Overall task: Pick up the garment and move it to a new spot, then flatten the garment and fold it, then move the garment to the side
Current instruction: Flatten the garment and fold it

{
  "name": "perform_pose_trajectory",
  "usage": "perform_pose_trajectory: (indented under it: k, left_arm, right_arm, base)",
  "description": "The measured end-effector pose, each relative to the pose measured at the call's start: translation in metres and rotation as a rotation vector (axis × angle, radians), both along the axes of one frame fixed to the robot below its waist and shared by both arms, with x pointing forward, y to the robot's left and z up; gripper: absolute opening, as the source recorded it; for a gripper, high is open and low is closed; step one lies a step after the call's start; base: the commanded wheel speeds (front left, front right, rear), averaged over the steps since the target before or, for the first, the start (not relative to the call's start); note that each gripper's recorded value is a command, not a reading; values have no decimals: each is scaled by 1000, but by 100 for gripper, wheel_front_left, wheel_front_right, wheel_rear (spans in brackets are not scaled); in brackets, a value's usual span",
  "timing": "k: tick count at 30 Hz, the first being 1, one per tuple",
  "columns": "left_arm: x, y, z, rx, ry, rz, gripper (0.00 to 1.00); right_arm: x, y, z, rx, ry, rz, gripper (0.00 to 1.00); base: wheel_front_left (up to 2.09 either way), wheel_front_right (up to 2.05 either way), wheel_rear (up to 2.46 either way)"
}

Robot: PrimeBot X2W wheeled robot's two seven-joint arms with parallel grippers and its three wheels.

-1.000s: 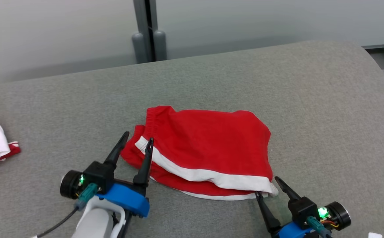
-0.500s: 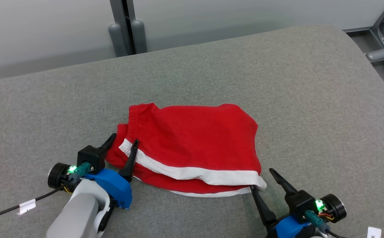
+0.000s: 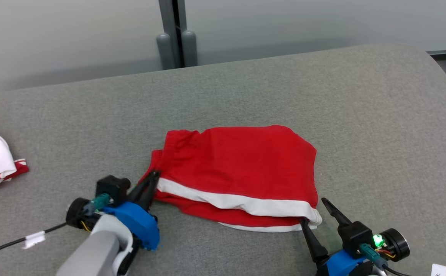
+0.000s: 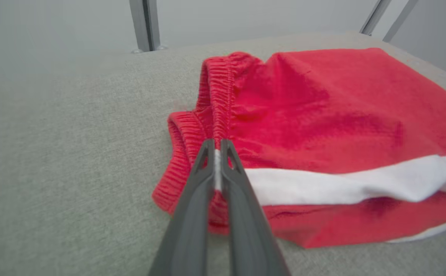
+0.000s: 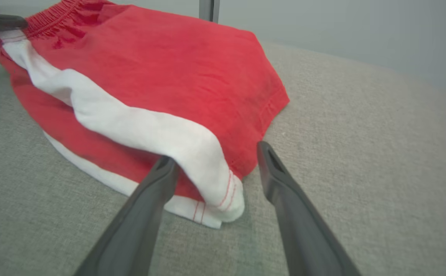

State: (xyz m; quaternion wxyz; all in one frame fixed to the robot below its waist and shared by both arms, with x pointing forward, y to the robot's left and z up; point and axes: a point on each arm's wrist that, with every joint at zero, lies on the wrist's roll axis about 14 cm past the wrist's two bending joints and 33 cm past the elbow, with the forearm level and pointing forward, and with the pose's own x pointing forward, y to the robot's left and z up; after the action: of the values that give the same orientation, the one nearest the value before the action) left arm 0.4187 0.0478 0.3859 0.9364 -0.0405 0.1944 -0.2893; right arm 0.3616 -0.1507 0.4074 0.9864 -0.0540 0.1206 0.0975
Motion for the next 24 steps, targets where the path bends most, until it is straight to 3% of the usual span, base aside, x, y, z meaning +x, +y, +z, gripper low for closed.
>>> perform_pose_trajectory:
  k: [6, 16, 24]
  left_arm:
    - [15, 36, 26, -42, -71, 154, 0]
    - [-27, 60, 7, -70, -8, 285, 0]
    - [-61, 67, -2, -92, 22, 361, 0]
  right_arm:
    - [3, 7, 3, -5, -12, 26, 100]
    - [2, 18, 3, -25, -10, 70, 100]
    - [-4, 9, 14, 13, -39, 22, 100]
  base:
    - [0, 0, 0]
    - [0, 0, 0]
    - [0, 0, 0]
